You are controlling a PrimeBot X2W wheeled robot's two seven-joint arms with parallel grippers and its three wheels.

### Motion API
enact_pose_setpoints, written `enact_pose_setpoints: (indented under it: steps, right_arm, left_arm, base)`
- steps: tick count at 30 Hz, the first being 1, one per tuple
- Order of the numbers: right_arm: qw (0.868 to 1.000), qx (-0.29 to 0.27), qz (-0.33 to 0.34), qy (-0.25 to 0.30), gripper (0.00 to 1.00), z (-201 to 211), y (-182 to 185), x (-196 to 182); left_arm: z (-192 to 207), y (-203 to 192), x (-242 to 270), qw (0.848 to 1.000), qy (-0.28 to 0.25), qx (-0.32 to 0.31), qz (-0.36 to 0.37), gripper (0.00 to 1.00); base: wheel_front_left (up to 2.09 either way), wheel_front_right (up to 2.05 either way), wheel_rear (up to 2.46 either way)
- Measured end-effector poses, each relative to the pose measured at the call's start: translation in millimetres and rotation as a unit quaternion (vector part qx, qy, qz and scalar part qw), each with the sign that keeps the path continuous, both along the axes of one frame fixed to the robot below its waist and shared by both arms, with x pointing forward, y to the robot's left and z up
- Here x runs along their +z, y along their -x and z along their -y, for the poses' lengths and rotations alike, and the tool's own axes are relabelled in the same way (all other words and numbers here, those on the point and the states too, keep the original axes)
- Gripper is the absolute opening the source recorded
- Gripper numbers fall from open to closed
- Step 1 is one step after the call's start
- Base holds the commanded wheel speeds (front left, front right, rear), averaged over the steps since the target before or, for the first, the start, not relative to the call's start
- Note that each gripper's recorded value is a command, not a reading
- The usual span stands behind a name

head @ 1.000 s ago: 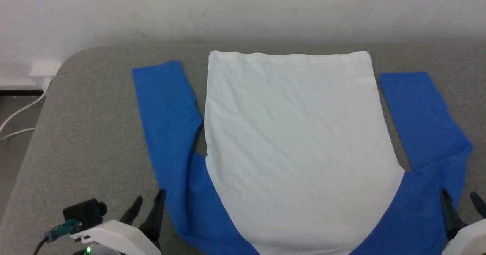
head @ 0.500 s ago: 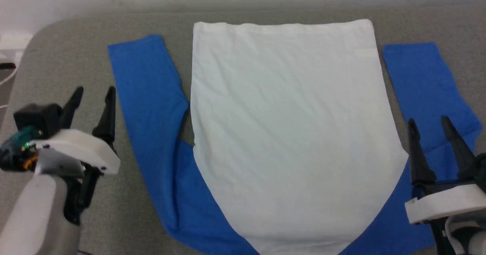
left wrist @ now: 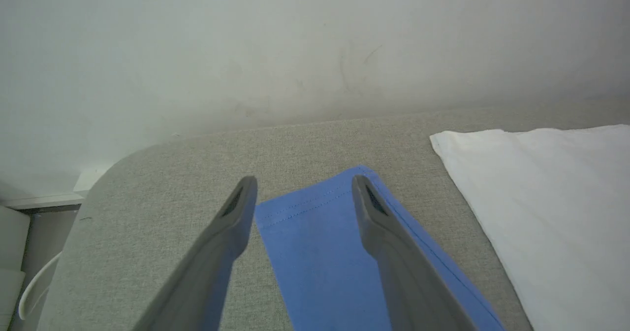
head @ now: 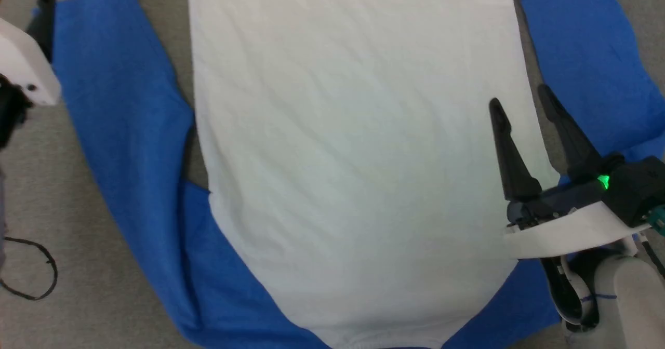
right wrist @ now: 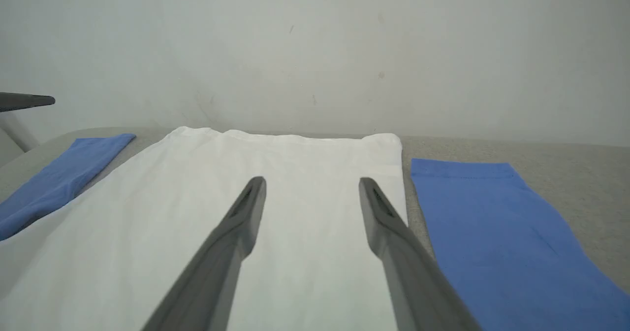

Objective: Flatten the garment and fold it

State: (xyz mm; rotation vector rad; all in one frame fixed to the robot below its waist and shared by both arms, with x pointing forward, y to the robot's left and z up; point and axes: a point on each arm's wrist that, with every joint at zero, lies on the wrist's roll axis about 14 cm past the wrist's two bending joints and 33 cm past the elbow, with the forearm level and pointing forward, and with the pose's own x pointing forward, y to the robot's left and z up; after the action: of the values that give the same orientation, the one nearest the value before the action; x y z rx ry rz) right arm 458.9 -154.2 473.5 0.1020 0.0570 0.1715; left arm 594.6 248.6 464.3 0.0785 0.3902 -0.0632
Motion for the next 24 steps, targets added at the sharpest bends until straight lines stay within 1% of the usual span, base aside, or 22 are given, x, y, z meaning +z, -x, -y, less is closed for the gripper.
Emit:
enact_pose_setpoints:
  steps: [4, 7, 10, 18, 19, 20, 21, 24]
  right_arm:
    - [1.0, 0.0, -0.012, -0.005, 1.0, 0.6, -5.1, -14.9]
    - [1.0, -0.005, -0.026, -0.011, 1.0, 3.5, -5.1, -27.3]
    - [0.999, -0.012, -0.036, -0.014, 1.0, 7.8, -5.2, -36.8]
    - [0.998, -0.033, -0.061, -0.009, 1.0, 23.1, -3.5, -59.9]
    - [0.997, -0.034, -0.064, -0.007, 1.0, 24.5, -3.1, -62.0]
    - [0.997, -0.036, -0.066, -0.006, 1.0, 25.8, -2.7, -63.6]
    - [0.997, -0.038, -0.069, -0.005, 1.0, 27.2, -2.1, -65.4]
    - [0.997, -0.042, -0.071, -0.003, 1.0, 29.8, -0.9, -67.0]
  left_arm:
    - [-2.1, -12.0, -39.0, 0.996, 0.021, 0.023, -0.088, 1.0]
    - [-3.6, -14.4, -66.7, 0.987, 0.037, 0.049, -0.148, 1.0]
    - [-12.2, -14.0, -88.4, 0.977, 0.033, 0.079, -0.193, 1.0]
    - [-15.1, -21.5, -104.6, 0.963, 0.038, 0.128, -0.236, 1.0]
    - [-15.0, -20.8, -106.0, 0.96, 0.041, 0.132, -0.242, 0.84]
    - [-13.9, -20.4, -106.7, 0.959, 0.043, 0.132, -0.247, 0.3]
    - [-12.8, -19.8, -106.9, 0.958, 0.049, 0.133, -0.249, 0.0]
    - [-10.3, -15.5, -106.1, 0.957, 0.058, 0.132, -0.252, 0.0]
  base:
    - [0.0, 0.0, 0.0]
    - [0.0, 0.0, 0.0]
    - [0.0, 0.0, 0.0]
    - [0.0, 0.0, 0.0]
    - [0.0, 0.0, 0.0]
    - [0.0, 0.0, 0.0]
    - [0.0, 0.0, 0.0]
    - [0.0, 0.0, 0.0]
